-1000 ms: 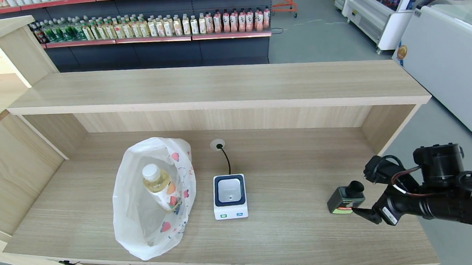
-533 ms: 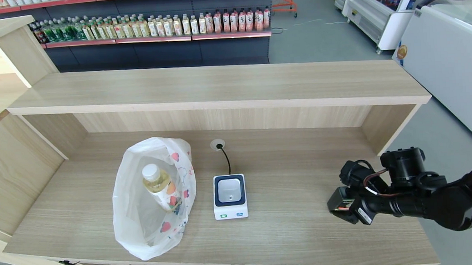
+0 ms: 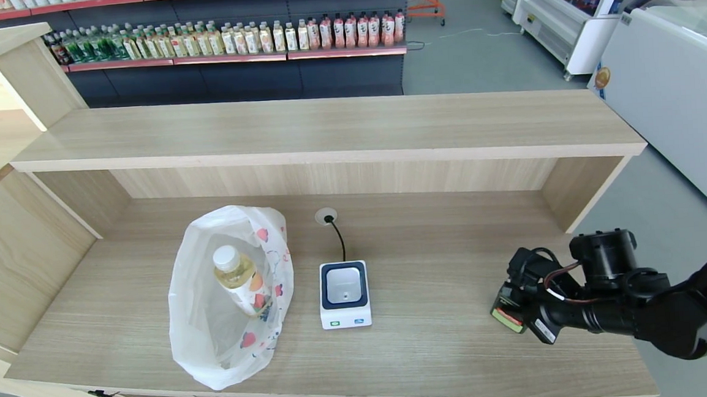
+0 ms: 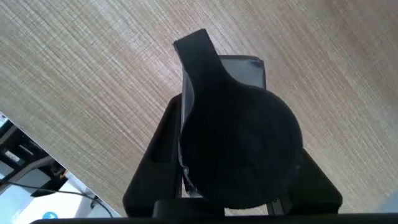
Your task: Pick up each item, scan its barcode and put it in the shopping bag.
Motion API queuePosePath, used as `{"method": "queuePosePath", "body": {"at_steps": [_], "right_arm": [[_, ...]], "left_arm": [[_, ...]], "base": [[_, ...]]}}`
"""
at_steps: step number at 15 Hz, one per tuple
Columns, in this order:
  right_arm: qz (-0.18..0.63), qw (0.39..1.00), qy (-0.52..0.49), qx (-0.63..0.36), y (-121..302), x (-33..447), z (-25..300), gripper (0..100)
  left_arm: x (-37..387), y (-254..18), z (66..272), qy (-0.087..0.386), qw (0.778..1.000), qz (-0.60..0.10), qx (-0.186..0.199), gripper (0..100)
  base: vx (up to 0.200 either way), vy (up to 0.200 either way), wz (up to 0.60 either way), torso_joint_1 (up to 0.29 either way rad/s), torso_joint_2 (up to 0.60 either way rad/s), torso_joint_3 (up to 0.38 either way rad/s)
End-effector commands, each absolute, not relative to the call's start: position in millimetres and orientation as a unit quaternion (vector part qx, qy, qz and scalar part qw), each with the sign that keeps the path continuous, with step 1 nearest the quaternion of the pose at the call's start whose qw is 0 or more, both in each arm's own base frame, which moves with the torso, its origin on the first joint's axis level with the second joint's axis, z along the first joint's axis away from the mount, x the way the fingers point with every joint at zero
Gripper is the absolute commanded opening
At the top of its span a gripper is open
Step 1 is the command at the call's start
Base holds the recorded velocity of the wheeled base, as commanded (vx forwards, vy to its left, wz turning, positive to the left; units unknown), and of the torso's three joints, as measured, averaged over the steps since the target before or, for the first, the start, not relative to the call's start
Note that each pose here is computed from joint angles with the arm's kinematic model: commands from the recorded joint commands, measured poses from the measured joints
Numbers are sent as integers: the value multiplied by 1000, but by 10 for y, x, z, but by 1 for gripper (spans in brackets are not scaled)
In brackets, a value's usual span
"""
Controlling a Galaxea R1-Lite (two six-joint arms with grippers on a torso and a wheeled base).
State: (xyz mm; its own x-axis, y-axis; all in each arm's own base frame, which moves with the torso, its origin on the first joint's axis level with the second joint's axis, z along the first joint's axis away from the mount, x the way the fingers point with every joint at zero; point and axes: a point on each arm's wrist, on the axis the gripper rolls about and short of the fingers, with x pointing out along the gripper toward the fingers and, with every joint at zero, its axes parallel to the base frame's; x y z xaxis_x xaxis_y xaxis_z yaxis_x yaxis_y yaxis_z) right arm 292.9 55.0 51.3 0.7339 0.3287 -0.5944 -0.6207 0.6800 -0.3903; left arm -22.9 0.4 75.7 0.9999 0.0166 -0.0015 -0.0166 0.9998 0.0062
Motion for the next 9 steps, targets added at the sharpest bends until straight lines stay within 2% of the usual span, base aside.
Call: {"method": "queuePosePath", "body": {"at_steps": [1,4,6,8,9], "right_arm": [[256,896,210,-298,500,2744,689,0],[207,911,103,-341,328,2381,1141,0],[185,890,70,-410,218,2285,1282,0],[208,857,39,-469,161,2277,1295,0],[284,811,-29,-510,101,2289,1286,0]], "left_arm": [[-229,4,756,1,1000,8,3,100],[-229,4,756,1,1000,8,3,100],[-229,4,756,1,1000,8,3,100],[-229,4,756,1,1000,8,3,100],[-228,4,752,2,1000,8,3,100]], "base": [[0,0,0,0,0,0],[0,0,0,0,0,0],[0,0,0,0,0,0],[0,0,0,0,0,0],[0,0,0,0,0,0]]}}
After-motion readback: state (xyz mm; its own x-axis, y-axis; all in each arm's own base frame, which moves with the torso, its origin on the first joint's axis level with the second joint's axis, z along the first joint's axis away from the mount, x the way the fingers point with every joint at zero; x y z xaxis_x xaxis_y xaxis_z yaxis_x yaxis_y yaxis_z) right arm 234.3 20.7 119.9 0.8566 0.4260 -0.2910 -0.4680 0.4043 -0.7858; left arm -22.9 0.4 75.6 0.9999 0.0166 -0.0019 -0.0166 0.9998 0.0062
